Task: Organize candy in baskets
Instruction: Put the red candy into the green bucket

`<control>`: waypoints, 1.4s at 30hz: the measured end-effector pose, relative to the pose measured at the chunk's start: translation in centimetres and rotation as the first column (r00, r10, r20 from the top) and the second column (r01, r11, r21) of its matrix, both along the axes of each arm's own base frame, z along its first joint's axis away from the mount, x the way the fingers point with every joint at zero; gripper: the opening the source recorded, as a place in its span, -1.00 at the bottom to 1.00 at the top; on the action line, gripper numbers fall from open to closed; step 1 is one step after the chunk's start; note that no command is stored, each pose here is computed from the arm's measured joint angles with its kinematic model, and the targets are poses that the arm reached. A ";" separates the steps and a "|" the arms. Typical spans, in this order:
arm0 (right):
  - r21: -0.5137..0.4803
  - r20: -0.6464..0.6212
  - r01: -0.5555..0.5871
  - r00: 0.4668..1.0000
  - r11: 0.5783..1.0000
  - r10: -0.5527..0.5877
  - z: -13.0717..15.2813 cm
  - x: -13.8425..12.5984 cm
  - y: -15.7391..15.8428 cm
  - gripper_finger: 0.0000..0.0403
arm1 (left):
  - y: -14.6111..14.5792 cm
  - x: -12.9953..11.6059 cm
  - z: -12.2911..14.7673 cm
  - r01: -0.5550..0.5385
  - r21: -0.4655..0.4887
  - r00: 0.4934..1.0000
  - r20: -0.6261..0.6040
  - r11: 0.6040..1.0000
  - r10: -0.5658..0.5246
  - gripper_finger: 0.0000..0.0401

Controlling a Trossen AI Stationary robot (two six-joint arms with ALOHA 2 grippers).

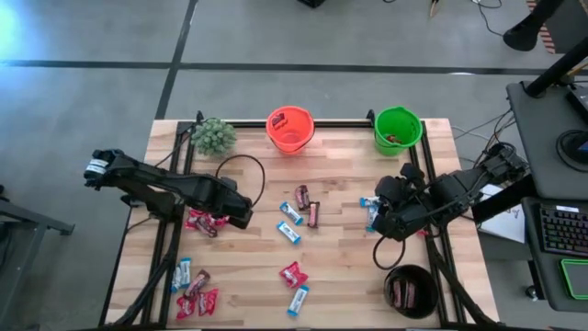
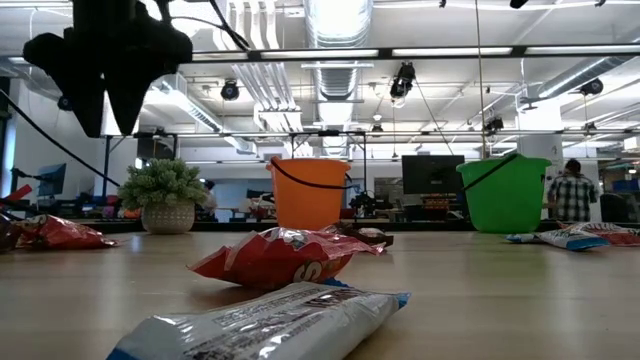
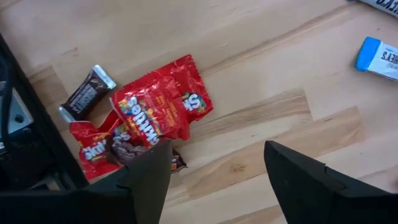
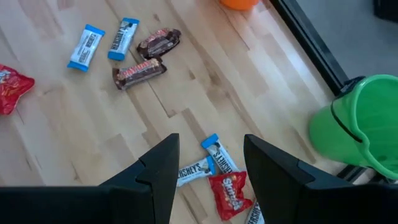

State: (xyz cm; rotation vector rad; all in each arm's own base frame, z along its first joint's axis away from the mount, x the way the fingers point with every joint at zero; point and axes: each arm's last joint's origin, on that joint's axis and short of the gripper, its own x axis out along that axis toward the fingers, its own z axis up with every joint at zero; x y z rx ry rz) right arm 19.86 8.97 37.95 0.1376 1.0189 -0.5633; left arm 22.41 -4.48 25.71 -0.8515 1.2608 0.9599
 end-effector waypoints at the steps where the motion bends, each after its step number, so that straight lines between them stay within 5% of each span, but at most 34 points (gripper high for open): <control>1: 0.000 0.002 0.001 1.000 1.000 -0.001 0.1 -0.1 0.0 -0.15 | -0.1 0.3 -0.3 -0.001 0.000 1.000 -0.002 1.000 0.001 0.18; 15: 0.001 0.004 -0.006 1.000 1.000 0.006 0.2 -0.2 -0.1 -0.15 | -0.3 0.9 -3.1 -0.061 0.039 0.964 -0.257 0.997 0.069 0.14; 27: 0.003 -0.001 -0.014 1.000 1.000 0.014 0.2 -0.2 -0.1 -0.15 | 0.1 -1.5 -2.8 -0.065 -0.003 0.961 -0.271 0.998 0.062 0.11; 34: 0.005 -0.002 -0.015 1.000 1.000 0.015 0.2 -0.2 -0.1 -0.15 | 0.2 -2.3 -3.4 -0.052 -0.060 0.991 -0.128 0.997 0.044 0.11; 42: 0.010 0.002 -0.003 1.000 1.000 0.003 0.1 -0.2 -0.1 -0.15 | 0.4 -3.5 -5.8 -0.073 -0.098 0.991 -0.117 0.992 0.062 0.11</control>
